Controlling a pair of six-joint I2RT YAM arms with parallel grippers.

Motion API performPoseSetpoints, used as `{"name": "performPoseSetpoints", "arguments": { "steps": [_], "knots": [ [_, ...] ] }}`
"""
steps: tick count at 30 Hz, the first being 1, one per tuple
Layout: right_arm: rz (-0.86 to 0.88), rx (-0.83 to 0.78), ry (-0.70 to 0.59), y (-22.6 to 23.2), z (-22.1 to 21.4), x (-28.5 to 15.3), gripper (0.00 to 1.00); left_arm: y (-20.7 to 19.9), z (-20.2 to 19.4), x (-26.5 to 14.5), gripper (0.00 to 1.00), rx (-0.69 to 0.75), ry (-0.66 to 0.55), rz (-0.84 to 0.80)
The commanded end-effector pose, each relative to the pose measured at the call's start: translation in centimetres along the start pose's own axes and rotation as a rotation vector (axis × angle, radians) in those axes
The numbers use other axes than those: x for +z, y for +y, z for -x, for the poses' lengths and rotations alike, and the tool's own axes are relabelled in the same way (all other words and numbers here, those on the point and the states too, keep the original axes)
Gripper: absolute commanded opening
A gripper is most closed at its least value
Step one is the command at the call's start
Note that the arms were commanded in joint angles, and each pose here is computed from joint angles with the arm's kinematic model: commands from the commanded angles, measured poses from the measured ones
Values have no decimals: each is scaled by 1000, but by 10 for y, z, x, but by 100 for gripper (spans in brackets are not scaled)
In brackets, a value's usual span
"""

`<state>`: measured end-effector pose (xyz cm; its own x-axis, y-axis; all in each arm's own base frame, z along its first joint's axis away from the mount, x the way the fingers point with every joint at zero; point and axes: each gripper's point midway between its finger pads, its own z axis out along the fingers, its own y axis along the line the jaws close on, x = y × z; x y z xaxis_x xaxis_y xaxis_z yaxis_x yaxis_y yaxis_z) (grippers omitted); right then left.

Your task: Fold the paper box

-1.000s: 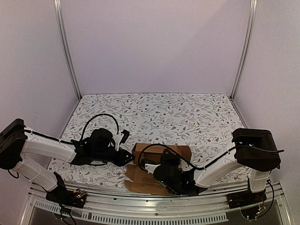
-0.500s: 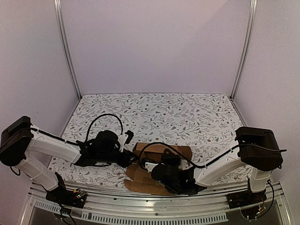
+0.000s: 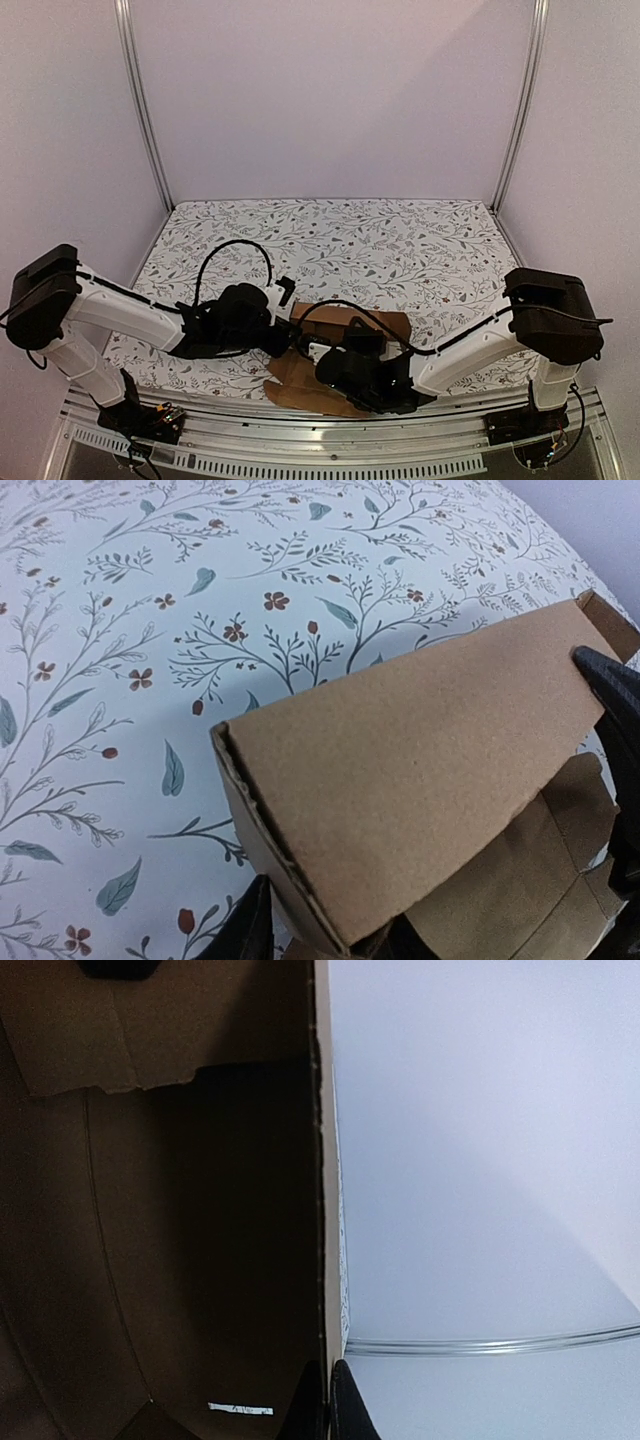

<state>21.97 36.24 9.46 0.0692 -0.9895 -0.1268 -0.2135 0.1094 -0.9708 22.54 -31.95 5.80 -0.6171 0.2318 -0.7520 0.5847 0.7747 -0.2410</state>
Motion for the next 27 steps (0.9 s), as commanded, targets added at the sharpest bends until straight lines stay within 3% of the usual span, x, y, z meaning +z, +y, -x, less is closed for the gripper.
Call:
{"name": "performPoseSetpoints", "arguments": {
  "steps": [1, 4, 17, 19, 25, 27],
  "knots": [
    [96, 5, -47, 18, 7, -5, 0, -11, 19, 1, 30, 36, -75, 25],
    [110, 20, -53, 20, 9, -6, 0, -9, 20, 2, 28, 39, -90, 49],
    [244, 123, -73, 14, 18, -16, 0, -18, 31, 13, 1, 41, -132, 27],
    [287, 164, -78, 13, 23, -19, 7, -20, 34, 14, 0, 45, -138, 23],
    [443, 313, -149, -4, 42, -39, 53, -21, 38, 16, 0, 64, -151, 24],
    [476, 355, -172, -14, 46, -46, 59, -21, 40, 16, 0, 76, -157, 27]
  ]
}}
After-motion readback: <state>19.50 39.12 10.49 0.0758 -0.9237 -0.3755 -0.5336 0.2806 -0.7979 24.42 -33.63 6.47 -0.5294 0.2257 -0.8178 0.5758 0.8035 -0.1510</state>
